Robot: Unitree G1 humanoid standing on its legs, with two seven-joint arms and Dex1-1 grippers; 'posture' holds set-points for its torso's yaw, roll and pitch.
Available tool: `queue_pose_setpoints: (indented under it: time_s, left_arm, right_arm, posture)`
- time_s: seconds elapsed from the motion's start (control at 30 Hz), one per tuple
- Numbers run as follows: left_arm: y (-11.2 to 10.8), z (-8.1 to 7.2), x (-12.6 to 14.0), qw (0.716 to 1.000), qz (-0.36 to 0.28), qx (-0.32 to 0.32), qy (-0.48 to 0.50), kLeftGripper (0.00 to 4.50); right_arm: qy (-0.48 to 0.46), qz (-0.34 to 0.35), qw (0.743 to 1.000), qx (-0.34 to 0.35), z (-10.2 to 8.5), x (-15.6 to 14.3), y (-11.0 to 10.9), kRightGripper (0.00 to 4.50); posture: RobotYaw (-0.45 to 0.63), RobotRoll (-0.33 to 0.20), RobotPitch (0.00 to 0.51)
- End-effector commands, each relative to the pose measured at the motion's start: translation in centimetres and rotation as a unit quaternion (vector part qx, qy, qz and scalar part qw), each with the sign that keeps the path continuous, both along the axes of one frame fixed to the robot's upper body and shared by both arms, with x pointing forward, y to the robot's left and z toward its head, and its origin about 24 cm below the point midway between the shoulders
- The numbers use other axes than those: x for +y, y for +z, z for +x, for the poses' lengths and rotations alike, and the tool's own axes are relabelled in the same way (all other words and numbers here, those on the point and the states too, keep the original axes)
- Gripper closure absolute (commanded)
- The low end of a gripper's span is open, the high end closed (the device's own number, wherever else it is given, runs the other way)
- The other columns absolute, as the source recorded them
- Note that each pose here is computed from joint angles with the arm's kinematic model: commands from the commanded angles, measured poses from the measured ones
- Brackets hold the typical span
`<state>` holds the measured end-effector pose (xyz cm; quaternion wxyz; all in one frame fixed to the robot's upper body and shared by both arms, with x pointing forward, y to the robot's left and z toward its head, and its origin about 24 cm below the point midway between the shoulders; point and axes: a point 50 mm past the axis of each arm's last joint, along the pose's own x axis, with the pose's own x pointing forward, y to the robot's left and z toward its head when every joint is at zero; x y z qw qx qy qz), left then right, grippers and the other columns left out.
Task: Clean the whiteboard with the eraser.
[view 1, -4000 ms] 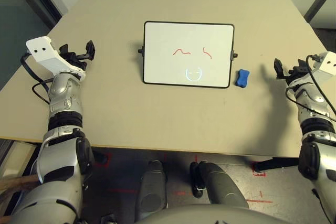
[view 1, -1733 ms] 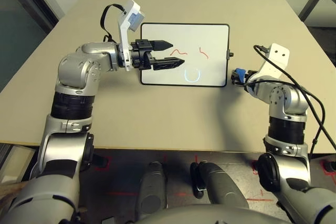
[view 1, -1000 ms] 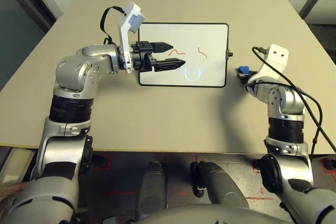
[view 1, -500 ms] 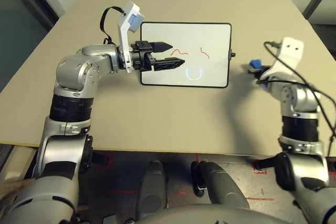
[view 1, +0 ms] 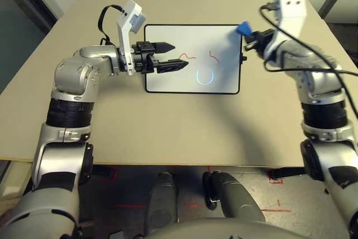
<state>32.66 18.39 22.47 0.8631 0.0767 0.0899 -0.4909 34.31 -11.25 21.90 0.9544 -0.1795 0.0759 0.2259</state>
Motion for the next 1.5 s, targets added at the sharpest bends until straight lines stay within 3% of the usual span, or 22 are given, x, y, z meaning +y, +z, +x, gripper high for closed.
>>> queue_pose_setpoints:
  time_s: [0.03,0.37,0.67,0.93,1.1,1.37,1.5]
  left_arm:
    - [-0.3,-0.2,0.6,1.0,0.025,0.006,0.007,0.0]
    - [0.1,-0.9,1.7,0.999,0.04,0.01,0.025,0.0]
    - [-0.1,-1.1,1.1,0.999,0.036,0.013,0.018,0.0]
    - [0.1,-1.1,0.9,0.999,0.033,0.012,0.015,0.0]
    - [0.2,-1.2,0.9,0.999,0.033,0.012,0.013,0.0]
    - [0.1,-1.1,0.6,0.999,0.033,0.016,0.009,0.0]
    - [0.0,-1.1,0.5,0.999,0.032,0.017,0.007,0.0]
  right_arm:
    - [0.035,-0.006,0.999,-0.011,0.0,1.6,-0.3,3.81]
    - [0.085,-0.016,0.996,-0.029,0.3,4.3,-1.4,3.81]
    - [0.062,-0.052,0.996,-0.027,1.3,2.9,-4.7,3.83]
    - [0.072,-0.065,0.995,0.003,0.4,3.0,-7.3,3.83]
    - [0.071,-0.065,0.995,-0.001,0.3,2.9,-7.0,3.83]
    - [0.021,-0.063,0.997,-0.037,2.0,0.6,-4.3,3.83]
    - [0.014,-0.065,0.997,-0.032,2.1,0.3,-4.4,3.83]
  posture:
    - [-0.01,0.0,0.107]
    - [0.02,0.0,0.113]
    - [0.01,0.0,0.116]
    - [0.02,0.0,0.115]
    - [0.02,0.0,0.117]
    - [0.01,0.0,0.121]
    - [0.01,0.0,0.121]
